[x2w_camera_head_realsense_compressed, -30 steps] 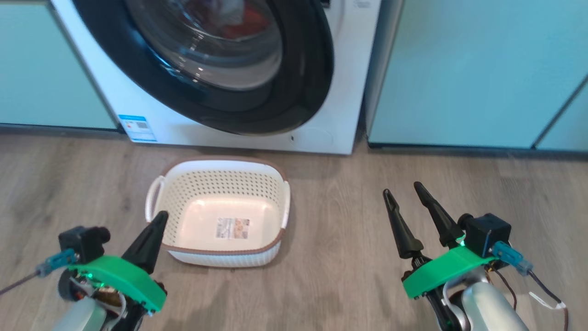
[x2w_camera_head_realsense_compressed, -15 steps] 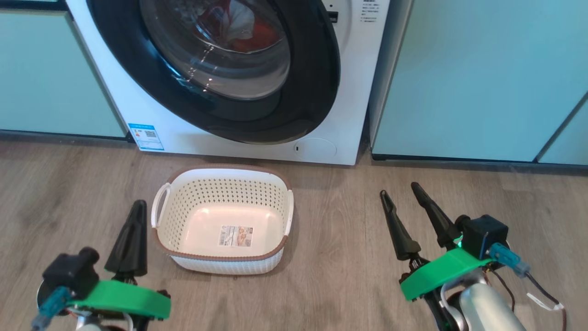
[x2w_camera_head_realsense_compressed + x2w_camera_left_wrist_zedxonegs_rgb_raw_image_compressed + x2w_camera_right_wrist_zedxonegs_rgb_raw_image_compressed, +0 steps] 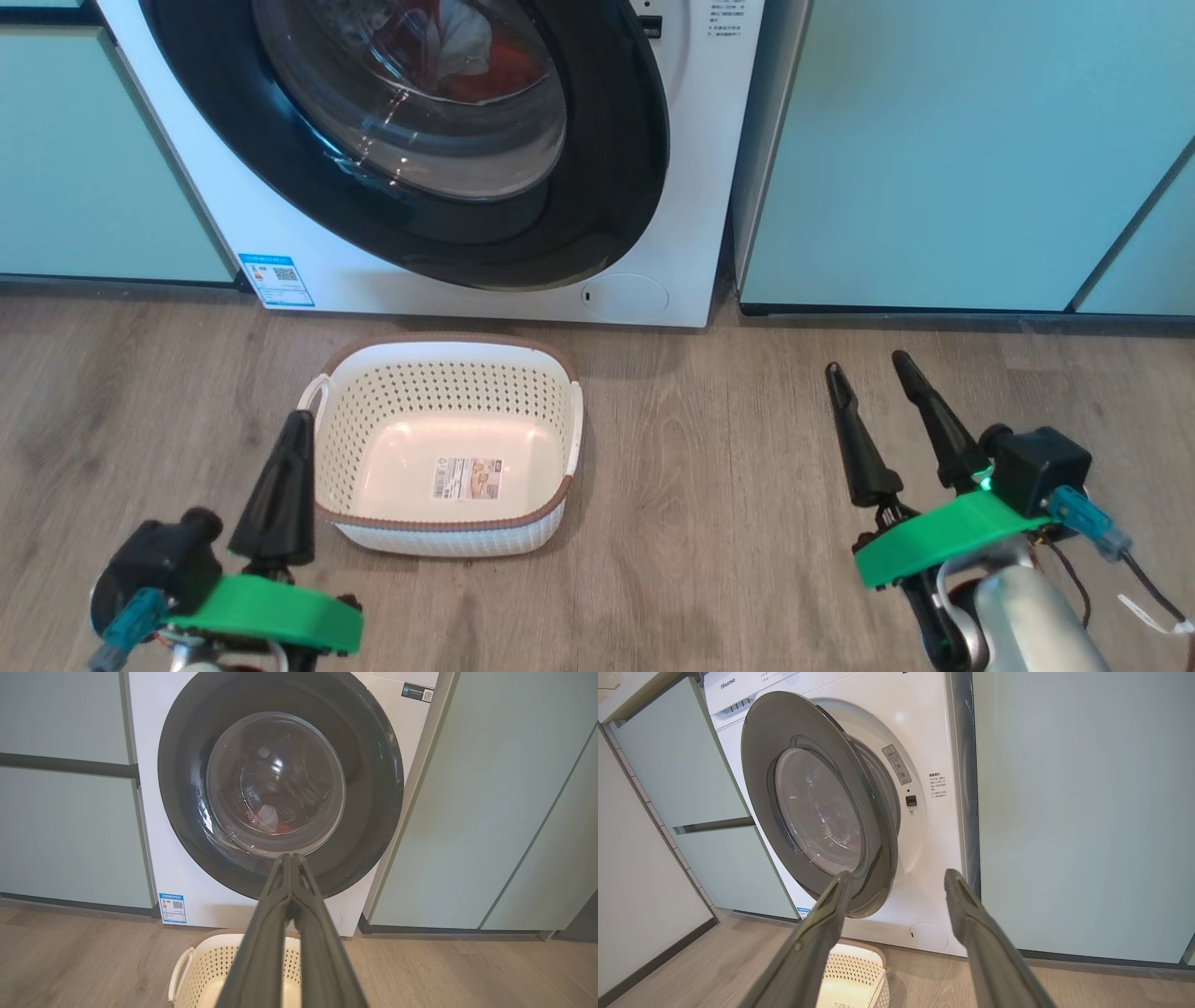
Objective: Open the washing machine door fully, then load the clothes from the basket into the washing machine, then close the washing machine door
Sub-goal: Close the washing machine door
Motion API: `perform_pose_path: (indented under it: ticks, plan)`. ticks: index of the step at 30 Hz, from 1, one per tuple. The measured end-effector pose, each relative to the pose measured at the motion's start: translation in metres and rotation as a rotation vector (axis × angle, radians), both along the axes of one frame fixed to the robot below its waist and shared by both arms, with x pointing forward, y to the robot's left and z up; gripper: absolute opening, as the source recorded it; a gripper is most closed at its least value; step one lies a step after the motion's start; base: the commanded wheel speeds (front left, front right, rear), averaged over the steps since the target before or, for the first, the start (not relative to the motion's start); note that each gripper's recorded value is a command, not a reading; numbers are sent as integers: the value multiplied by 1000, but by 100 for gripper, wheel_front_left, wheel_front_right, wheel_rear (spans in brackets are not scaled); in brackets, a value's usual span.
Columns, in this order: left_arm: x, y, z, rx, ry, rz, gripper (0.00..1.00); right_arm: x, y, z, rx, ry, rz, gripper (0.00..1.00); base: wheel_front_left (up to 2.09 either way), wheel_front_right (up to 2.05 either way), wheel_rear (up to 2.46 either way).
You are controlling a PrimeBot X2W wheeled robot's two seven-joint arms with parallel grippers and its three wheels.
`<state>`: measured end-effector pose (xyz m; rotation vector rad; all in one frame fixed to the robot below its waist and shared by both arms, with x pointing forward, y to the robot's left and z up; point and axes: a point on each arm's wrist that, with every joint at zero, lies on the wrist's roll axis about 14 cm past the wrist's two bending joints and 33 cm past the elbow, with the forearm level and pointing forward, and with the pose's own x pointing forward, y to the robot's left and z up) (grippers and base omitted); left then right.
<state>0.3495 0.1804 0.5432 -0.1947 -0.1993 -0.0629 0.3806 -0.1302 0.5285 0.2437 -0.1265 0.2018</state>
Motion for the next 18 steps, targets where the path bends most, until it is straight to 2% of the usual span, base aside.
perform_pose_path:
  ticks: [7,8,10,11,12,18]
  plan:
    - [1,-11,-14,0,45,-32,0,2,-5,4,2,-13,-16,100,0,0,0]
    - [0,-11,-16,4,51,-33,10,2,-6,4,2,-13,-17,100,0,0,0]
    - [0,-11,-21,10,67,-33,49,2,-7,5,3,-15,-21,100,0,0,0]
    - [0,-11,-25,15,78,-31,89,3,-8,5,4,-17,-24,100,0,0,0]
    - [0,-11,-26,22,81,-30,100,3,-9,5,4,-17,-27,100,0,0,0]
    - [0,-8,-25,23,80,-23,100,4,-11,7,5,-21,-32,100,0,0,0]
